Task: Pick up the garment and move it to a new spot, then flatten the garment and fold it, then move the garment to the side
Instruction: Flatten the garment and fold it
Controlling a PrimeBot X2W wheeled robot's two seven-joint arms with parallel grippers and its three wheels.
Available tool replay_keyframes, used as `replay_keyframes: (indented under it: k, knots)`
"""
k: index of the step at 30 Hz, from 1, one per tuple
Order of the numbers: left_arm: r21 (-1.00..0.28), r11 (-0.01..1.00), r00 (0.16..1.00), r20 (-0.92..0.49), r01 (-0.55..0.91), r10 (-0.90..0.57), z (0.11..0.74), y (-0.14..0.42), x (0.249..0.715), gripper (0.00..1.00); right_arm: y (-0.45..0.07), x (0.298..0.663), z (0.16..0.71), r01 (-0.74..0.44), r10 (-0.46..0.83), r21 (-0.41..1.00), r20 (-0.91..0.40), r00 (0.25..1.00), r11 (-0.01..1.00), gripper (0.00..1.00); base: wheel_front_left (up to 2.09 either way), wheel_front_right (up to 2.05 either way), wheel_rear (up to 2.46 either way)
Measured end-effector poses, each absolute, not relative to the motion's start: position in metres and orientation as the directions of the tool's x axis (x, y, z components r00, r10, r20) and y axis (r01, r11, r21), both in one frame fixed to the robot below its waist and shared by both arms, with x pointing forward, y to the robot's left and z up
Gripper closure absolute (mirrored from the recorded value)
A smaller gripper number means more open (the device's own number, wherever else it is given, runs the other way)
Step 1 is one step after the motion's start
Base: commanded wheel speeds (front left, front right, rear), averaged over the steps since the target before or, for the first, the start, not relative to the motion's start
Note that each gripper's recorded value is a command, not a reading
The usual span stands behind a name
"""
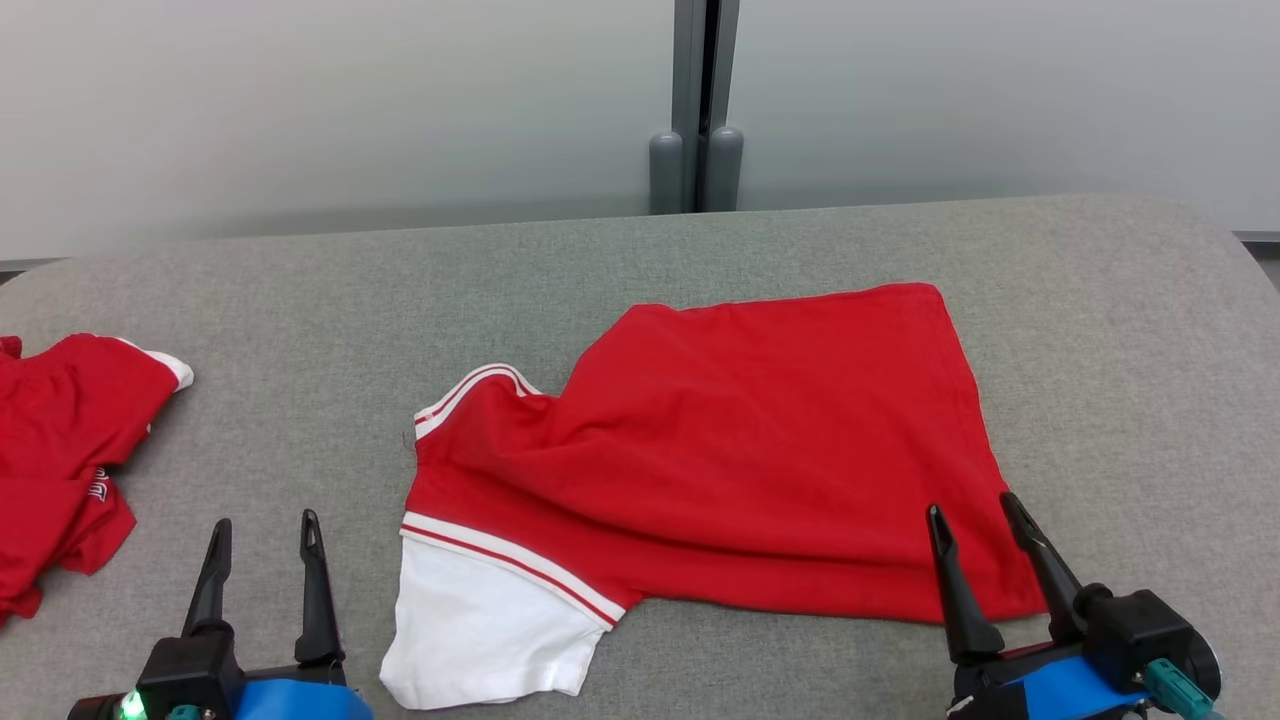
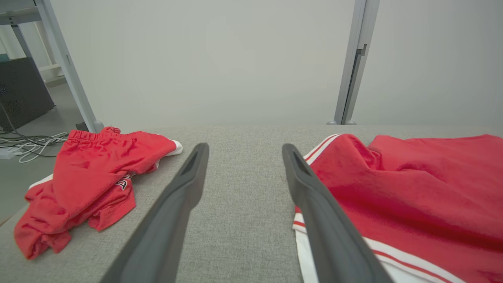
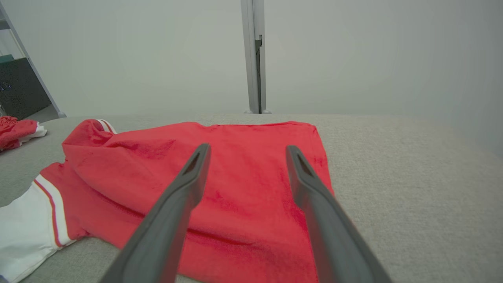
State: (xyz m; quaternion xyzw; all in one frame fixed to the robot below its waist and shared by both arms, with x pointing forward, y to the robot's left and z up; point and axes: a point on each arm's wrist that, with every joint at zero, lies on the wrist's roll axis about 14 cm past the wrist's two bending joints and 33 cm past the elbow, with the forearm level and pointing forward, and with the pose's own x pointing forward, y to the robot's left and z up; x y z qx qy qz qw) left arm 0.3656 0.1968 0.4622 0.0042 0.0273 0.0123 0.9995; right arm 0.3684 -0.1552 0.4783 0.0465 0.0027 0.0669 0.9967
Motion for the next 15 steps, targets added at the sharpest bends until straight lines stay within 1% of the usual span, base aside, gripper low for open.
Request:
replay_keyframes:
  k: [4, 7, 15]
  knots:
    - [0.013, 1.0, 0.998, -0.055, -0.022, 0.023, 0.462, 0.197, 0.365, 0.0, -0.155, 0.367, 0.476, -0.131, 0.133, 0.089, -0.008, 0.991, 0.987, 0.0, 0.0, 0.0, 0.0]
    - [0.009, 1.0, 0.998, -0.068, -0.002, 0.003, 0.458, 0.193, 0.366, 0.0, -0.161, 0.366, 0.466, -0.111, 0.114, 0.087, -0.04, 0.993, 0.99, 0.0, 0.0, 0.0, 0.0]
    - [-0.026, 0.994, 0.972, -0.208, 0.108, -0.111, 0.414, 0.163, 0.355, 0.0, -0.198, 0.362, 0.424, 0.001, 0.011, 0.069, -0.178, 0.984, 0.998, 0.0, 0.0, 0.0, 0.0]
